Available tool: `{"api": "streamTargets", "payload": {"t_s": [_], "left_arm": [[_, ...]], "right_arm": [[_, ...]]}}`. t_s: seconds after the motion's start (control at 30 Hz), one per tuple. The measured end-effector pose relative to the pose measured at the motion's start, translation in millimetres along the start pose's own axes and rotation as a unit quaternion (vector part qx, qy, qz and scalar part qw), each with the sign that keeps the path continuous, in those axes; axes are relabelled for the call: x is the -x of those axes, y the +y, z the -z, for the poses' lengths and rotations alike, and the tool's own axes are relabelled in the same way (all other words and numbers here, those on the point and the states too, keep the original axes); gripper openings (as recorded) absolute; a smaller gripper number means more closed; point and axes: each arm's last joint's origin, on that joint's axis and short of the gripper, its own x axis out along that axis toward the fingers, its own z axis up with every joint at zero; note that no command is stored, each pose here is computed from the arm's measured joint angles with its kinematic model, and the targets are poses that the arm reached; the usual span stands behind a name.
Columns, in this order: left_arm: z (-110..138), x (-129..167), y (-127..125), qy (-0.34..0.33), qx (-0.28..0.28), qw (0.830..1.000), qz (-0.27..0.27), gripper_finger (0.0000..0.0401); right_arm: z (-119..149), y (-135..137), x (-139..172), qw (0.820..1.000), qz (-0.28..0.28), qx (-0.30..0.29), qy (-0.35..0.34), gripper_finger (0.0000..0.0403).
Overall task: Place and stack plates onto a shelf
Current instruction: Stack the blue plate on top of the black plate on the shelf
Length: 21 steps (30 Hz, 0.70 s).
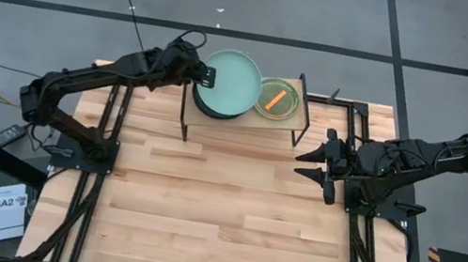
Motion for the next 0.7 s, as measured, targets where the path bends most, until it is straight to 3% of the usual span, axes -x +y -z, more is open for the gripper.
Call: {"api": "streamTargets", "payload": {"t_s": [0.23, 0.7], "left_arm": [[9, -18, 2, 0.007, 0.026, 0.999, -0.031, 0.0018], [15, -29, 1, 0.017, 0.02, 0.999, -0.042, 0.003]], "right_arm": [[0, 0, 0, 1.0, 0.0, 0.0, 0.0, 0.0155], [0, 0, 0, 1.0, 0.0, 0.0, -0.001, 0.0155]]}}
